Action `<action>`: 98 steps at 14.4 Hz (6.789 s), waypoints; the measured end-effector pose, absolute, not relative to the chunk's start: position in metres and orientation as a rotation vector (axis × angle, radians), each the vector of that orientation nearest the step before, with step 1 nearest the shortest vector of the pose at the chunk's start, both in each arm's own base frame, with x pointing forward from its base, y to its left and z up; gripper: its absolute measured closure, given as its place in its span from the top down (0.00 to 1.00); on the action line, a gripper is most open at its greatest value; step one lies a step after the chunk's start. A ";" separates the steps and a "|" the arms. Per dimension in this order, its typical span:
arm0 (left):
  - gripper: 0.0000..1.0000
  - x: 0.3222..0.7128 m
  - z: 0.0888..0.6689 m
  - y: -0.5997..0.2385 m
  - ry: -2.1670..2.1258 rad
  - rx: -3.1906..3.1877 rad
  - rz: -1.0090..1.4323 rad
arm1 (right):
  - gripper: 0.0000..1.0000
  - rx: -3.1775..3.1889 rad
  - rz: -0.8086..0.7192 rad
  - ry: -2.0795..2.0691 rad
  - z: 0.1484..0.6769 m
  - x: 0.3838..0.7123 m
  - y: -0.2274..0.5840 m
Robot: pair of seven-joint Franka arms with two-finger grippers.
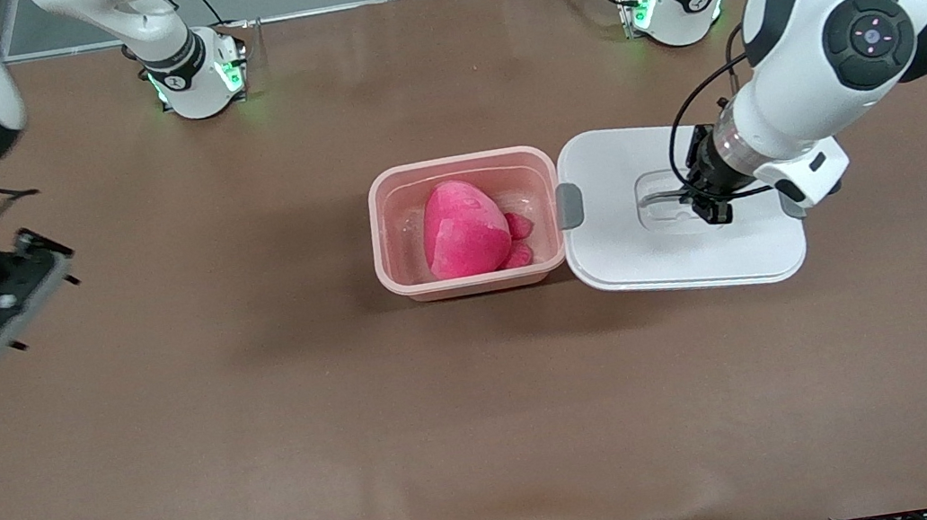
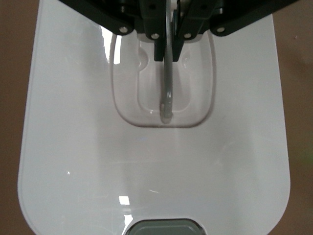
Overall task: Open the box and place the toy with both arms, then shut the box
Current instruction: 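Carry the lid over the box with the left gripper and lower it, then press the lid down onto the box with the left gripper, then open the left gripper and raise it away from the lid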
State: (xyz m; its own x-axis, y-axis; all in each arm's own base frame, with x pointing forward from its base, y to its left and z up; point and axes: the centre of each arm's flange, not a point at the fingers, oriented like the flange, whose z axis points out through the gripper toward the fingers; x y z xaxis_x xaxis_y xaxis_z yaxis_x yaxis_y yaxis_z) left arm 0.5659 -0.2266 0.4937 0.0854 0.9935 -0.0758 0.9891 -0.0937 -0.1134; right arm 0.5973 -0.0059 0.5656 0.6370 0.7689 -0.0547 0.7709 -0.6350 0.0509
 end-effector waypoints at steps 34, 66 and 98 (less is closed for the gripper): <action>0.07 0.472 0.378 -0.511 -2.259 -2.147 0.151 | 1.00 3.167 0.003 -0.174 0.655 0.536 -0.042; 0.07 0.453 0.347 -0.523 -2.245 -2.176 0.052 | 1.00 3.160 -0.052 -0.093 0.654 0.533 -0.018; 1.00 0.555 0.496 -0.352 -1.852 -2.488 -0.076 | 1.00 3.161 -0.100 -0.187 0.636 0.543 -0.045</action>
